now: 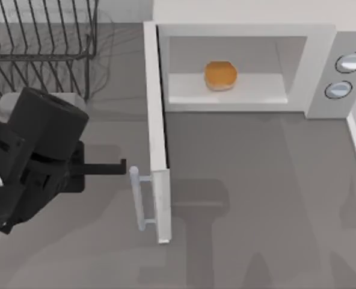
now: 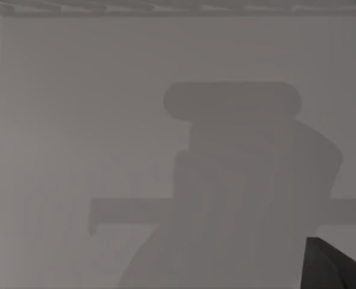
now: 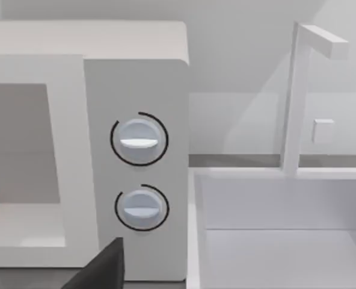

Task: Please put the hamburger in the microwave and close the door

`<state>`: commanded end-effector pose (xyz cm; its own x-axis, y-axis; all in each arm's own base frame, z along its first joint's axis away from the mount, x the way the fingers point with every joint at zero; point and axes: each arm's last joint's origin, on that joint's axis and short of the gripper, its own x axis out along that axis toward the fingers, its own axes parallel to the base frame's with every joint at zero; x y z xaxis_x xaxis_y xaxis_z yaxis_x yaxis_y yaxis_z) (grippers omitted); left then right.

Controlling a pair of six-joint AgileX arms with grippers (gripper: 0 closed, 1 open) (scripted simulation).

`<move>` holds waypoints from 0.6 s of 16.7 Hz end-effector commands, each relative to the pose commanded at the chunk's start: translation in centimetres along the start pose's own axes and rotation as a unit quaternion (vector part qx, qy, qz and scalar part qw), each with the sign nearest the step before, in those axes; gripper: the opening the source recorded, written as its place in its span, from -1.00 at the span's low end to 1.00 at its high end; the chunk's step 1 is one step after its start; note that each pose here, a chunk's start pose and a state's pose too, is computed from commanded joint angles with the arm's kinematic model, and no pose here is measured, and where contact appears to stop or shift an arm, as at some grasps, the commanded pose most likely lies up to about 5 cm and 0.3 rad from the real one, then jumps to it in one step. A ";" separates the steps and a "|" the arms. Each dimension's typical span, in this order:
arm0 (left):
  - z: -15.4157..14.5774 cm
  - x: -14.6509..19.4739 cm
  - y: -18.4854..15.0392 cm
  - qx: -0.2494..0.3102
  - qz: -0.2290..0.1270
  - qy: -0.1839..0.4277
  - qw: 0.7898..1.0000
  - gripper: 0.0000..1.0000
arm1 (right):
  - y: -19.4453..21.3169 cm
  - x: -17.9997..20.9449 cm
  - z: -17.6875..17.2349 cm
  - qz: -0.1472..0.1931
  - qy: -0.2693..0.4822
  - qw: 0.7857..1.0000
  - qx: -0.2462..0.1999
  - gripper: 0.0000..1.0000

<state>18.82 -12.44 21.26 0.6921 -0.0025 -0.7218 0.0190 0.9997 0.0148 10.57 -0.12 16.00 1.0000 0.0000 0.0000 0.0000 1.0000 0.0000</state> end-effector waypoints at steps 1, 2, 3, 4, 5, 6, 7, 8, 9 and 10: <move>-0.5 0.7 -0.1 -0.002 -0.002 -0.003 1.000 -1.00 | 0.0 0.0 0.0 0.000 0.000 1.000 0.000 1.00; -1.0 1.3 -0.2 -0.005 -0.005 -0.009 1.000 -1.00 | 0.0 0.0 0.0 0.000 0.000 1.000 0.000 1.00; -1.4 1.9 -0.3 -0.008 -0.008 -0.017 1.000 -1.00 | 0.0 0.0 0.0 0.000 0.000 1.000 0.000 1.00; -2.0 2.5 -0.3 -0.011 -0.011 -0.022 1.000 -1.00 | 0.0 0.0 0.0 0.000 0.000 1.000 0.000 1.00; -2.7 3.1 -0.2 -0.013 -0.012 -0.025 1.000 -1.00 | 0.0 0.0 0.0 0.000 0.000 1.000 0.000 1.00; -3.4 3.7 -0.2 -0.011 -0.011 -0.023 1.000 -1.00 | 0.0 0.0 0.0 0.000 0.000 1.000 0.000 1.00; -4.2 4.2 -0.1 -0.009 -0.009 -0.018 1.000 -1.00 | 0.0 0.0 0.0 0.000 0.000 1.000 0.000 1.00; -4.7 4.5 0.0 -0.006 -0.007 -0.013 1.000 -1.00 | 0.0 0.0 0.0 0.000 0.000 1.000 0.000 1.00; -5.0 4.7 0.0 -0.005 -0.006 -0.011 1.000 -1.00 | 0.0 0.0 0.0 0.000 0.000 1.000 0.000 1.00; -5.0 4.7 0.1 -0.005 -0.006 -0.011 1.000 -1.00 | 0.0 0.0 0.0 0.000 0.000 1.000 0.000 1.00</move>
<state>18.51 -12.28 14.40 0.7070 -0.0141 -0.7071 0.0200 0.9998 0.0000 10.57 -0.12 16.00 1.0000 0.0000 0.0000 0.0000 1.0000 0.0000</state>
